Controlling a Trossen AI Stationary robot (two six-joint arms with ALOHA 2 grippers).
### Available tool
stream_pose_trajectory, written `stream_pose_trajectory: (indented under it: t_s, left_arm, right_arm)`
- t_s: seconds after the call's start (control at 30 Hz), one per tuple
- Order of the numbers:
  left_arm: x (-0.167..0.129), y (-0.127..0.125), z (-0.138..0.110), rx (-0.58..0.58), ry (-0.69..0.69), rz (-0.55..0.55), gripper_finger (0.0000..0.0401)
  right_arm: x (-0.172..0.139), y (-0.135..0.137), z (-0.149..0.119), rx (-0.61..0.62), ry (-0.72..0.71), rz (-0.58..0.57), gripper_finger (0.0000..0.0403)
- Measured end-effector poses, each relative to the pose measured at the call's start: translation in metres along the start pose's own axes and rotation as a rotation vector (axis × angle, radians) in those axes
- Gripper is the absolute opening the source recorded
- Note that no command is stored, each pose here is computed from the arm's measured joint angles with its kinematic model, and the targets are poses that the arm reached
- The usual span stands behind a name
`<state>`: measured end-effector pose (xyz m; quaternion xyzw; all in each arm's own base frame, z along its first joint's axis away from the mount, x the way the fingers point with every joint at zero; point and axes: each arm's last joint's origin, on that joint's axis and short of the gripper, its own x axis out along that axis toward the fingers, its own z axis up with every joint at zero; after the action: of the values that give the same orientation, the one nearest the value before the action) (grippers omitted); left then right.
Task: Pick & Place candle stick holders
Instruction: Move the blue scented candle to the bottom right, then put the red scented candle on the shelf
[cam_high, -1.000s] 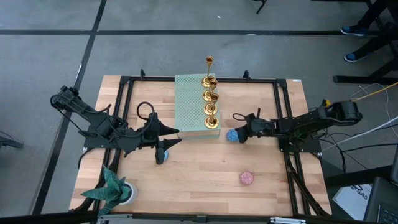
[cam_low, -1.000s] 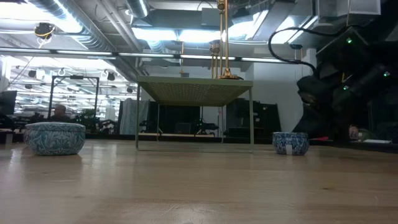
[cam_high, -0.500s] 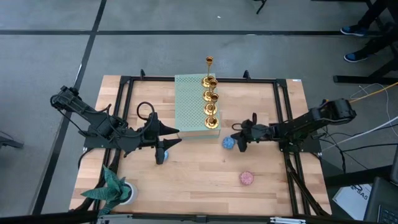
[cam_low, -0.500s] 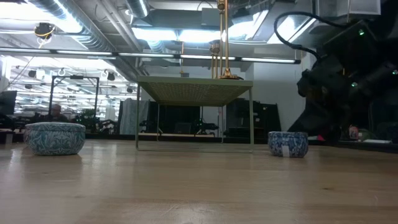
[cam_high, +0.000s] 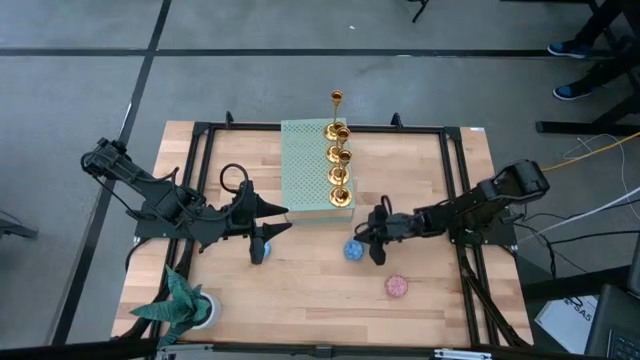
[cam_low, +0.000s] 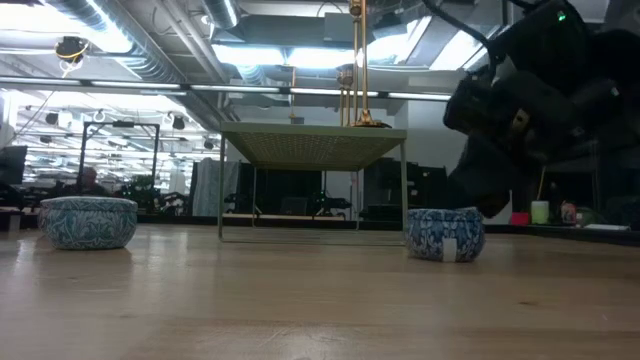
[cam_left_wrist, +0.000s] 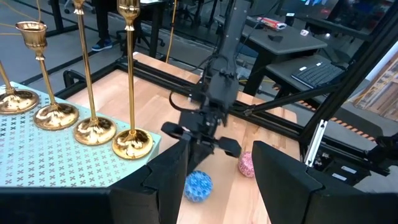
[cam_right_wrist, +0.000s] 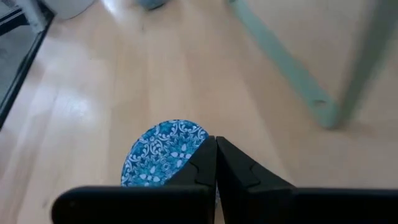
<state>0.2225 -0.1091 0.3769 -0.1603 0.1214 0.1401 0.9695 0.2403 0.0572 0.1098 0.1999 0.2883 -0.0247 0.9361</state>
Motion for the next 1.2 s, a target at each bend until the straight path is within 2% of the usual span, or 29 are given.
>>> stream_pose_trajectory:
  t_s: [0.23,0.63,0.83,1.07,1.2]
  left_arm:
    - [0.000,0.000,0.000,-0.001,0.000,0.000,0.0178]
    - [0.000,0.000,0.000,-0.001,0.001,-0.001,0.0178]
    - [0.000,-0.002,-0.001,0.000,0.040,-0.063,0.0178]
    - [-0.001,-0.005,-0.006,0.016,0.152,-0.196,0.0178]
    - [-0.002,-0.004,-0.010,0.036,0.219,-0.240,0.0178]
  right_arm:
    - [0.009,0.021,-0.004,-0.024,0.013,0.034,0.0007]
    - [0.005,0.067,-0.008,-0.071,0.025,0.191,0.0007]
    - [0.001,0.082,-0.006,-0.074,0.041,0.277,0.0007]
    - [-0.027,0.093,0.016,-0.054,0.058,0.475,0.0007]
    - [-0.057,0.093,0.031,-0.077,0.063,0.513,0.0009]
